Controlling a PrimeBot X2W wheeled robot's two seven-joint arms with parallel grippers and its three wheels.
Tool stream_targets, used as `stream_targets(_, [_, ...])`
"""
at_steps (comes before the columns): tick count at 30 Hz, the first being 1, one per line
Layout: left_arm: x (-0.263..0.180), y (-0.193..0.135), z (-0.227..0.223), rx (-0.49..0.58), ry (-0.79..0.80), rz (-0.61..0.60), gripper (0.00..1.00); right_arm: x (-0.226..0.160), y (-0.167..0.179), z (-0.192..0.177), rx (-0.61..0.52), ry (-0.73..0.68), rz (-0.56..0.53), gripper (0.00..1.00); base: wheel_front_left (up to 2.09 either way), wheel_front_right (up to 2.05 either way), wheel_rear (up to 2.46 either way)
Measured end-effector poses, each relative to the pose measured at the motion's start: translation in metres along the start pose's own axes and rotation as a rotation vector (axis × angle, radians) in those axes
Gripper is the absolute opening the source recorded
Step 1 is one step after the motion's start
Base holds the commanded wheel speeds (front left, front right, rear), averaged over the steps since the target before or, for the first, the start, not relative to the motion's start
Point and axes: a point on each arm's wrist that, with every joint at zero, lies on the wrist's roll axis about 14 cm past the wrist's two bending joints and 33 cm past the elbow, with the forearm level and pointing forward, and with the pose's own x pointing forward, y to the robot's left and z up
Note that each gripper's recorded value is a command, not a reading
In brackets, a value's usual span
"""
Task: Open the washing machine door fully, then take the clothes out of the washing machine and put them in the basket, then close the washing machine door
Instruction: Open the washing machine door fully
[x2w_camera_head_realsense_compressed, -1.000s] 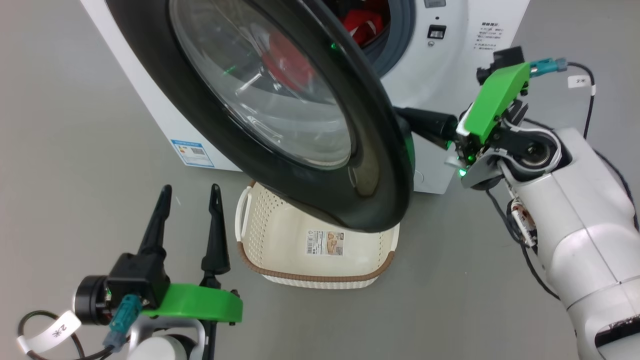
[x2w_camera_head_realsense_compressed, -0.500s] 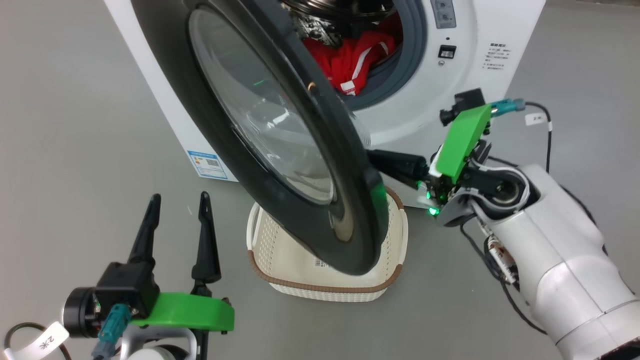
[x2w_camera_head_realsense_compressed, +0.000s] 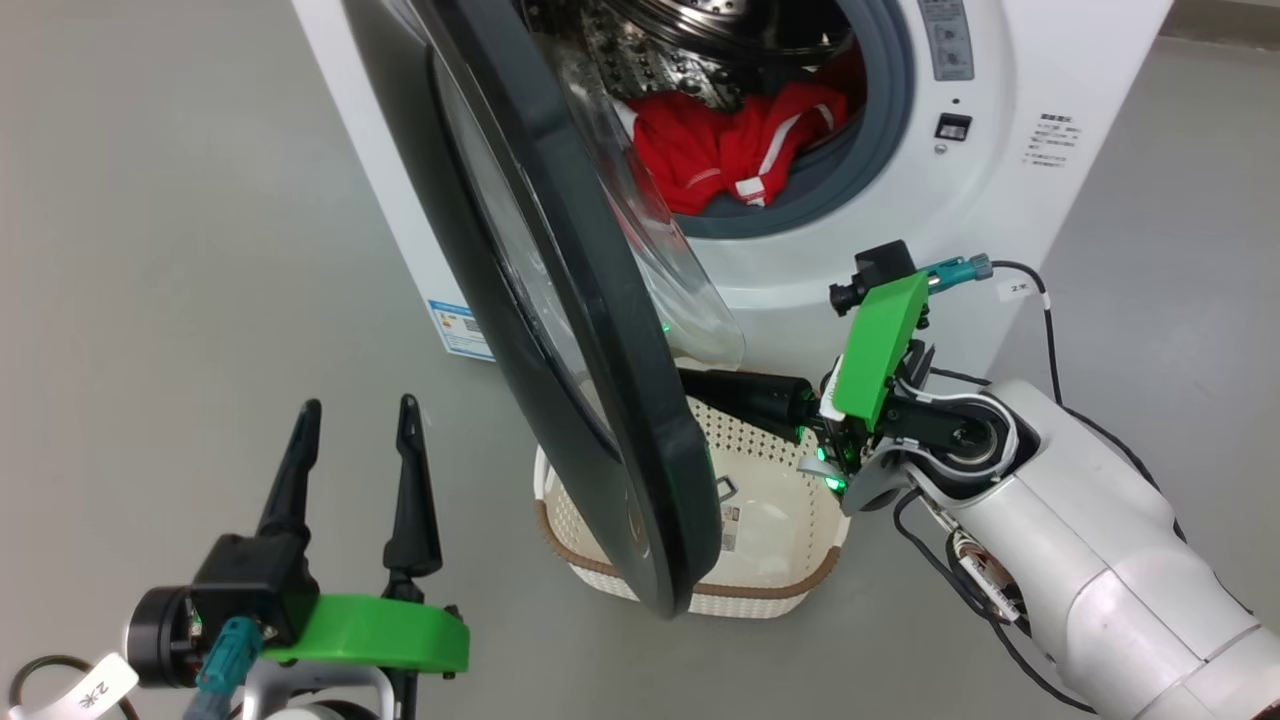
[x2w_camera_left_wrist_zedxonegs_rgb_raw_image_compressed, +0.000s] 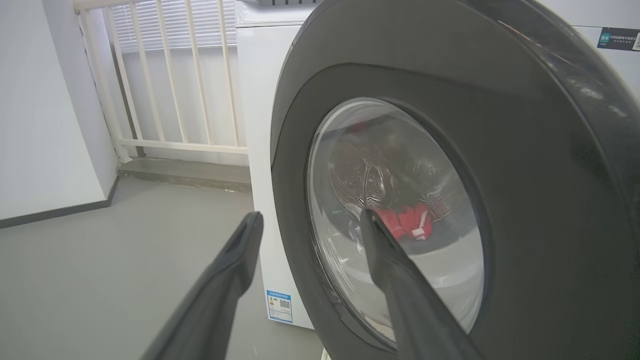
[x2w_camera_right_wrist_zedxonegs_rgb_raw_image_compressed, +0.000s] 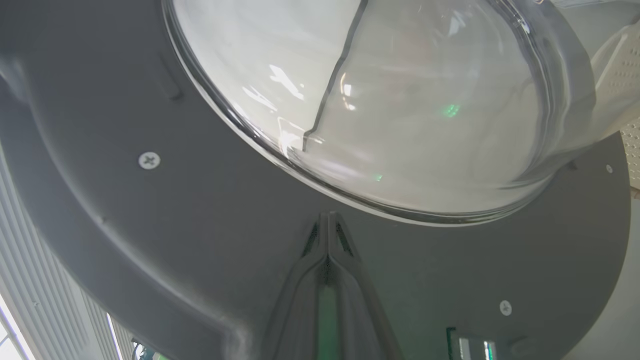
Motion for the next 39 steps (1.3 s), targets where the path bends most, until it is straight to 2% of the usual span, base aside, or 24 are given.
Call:
stream_targets(16, [-0.019,0.032,0.007,0.012,-0.006,0.084,1.0,0.015,0.014,-0.053,0.014,0.139,0.026,0.0,0.0,0.0,0.0])
stream_targets(22, [-0.023,0.039,0.009,0.017,-0.009,0.106,1.0,0.014,0.042,-0.066,0.008,0.171,0.053,0.0,0.0,0.0,0.0])
stream_targets(27, [-0.026,0.044,0.009,0.017,-0.005,0.118,1.0,0.012,0.08,-0.071,0.001,0.182,0.129,0.0,0.0,0.0,0.0])
stream_targets(39, [-0.027,0.045,0.007,0.019,0.002,0.121,1.0,0.002,0.065,-0.073,-0.005,0.197,0.1,0.0,0.0,0.0,0.0])
